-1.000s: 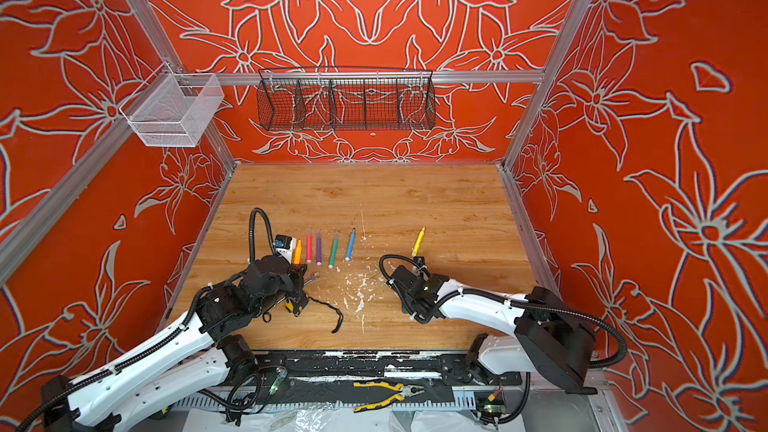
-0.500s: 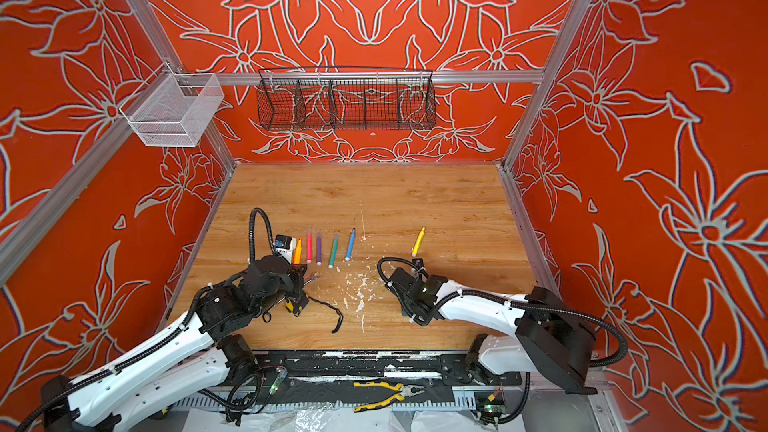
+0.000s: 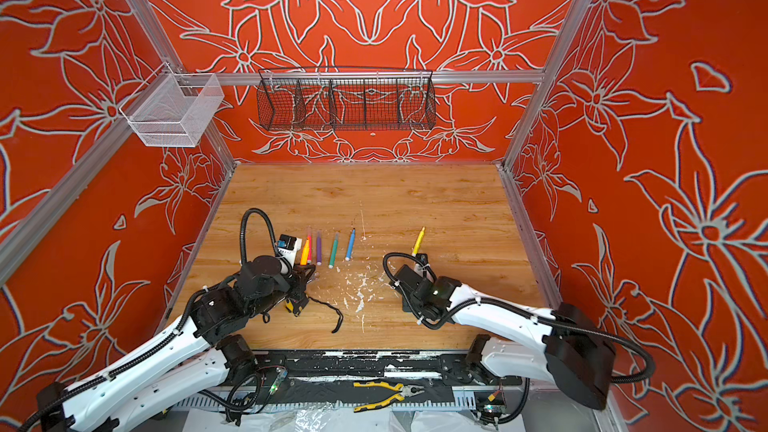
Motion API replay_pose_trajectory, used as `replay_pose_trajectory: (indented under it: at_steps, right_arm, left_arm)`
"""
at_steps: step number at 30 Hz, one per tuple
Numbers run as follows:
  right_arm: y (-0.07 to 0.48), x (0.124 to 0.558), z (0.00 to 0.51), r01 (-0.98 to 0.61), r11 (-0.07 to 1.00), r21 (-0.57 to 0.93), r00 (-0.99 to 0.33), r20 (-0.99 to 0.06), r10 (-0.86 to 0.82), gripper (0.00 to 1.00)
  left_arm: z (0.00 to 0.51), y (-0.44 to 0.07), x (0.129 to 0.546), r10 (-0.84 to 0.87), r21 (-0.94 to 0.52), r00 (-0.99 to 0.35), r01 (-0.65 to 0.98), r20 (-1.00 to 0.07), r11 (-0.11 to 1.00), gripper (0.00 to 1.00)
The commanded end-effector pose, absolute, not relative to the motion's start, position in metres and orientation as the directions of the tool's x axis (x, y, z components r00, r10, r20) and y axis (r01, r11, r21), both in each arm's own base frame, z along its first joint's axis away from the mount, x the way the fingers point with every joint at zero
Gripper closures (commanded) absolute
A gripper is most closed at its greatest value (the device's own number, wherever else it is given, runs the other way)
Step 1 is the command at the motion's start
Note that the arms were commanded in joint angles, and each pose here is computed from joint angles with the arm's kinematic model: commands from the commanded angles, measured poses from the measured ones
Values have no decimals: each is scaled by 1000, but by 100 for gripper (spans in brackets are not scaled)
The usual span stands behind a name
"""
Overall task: Insert the pens into the pen caps
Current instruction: 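Lift the cap and bring it over the orange highlighter tip, then push the cap down onto the orange highlighter tip with the right gripper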
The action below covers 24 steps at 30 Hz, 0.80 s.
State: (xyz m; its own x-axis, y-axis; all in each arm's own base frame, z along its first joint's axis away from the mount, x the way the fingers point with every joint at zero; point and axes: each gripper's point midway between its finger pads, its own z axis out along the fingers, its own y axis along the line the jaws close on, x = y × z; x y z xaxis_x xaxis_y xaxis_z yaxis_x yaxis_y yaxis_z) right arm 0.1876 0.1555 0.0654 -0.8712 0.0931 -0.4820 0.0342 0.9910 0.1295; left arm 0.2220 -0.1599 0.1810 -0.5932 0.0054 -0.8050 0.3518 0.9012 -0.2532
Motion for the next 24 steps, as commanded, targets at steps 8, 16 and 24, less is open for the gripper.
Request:
replay_pose_trajectory:
  at_steps: [8, 16, 24]
  right_arm:
    - [177, 229, 247, -111, 820, 561, -528, -733, 430, 87]
    - [224, 224, 328, -400, 525, 751, -467, -660, 588, 89]
    - [274, 226, 350, -489, 386, 782, -549, -620, 561, 92]
  left_arm:
    - [231, -248, 214, 16, -395, -550, 620, -835, 678, 100]
    - [252, -296, 188, -1, -425, -510, 716, -860, 554, 100]
    - [266, -303, 182, -34, -426, -484, 732, -874, 532, 100]
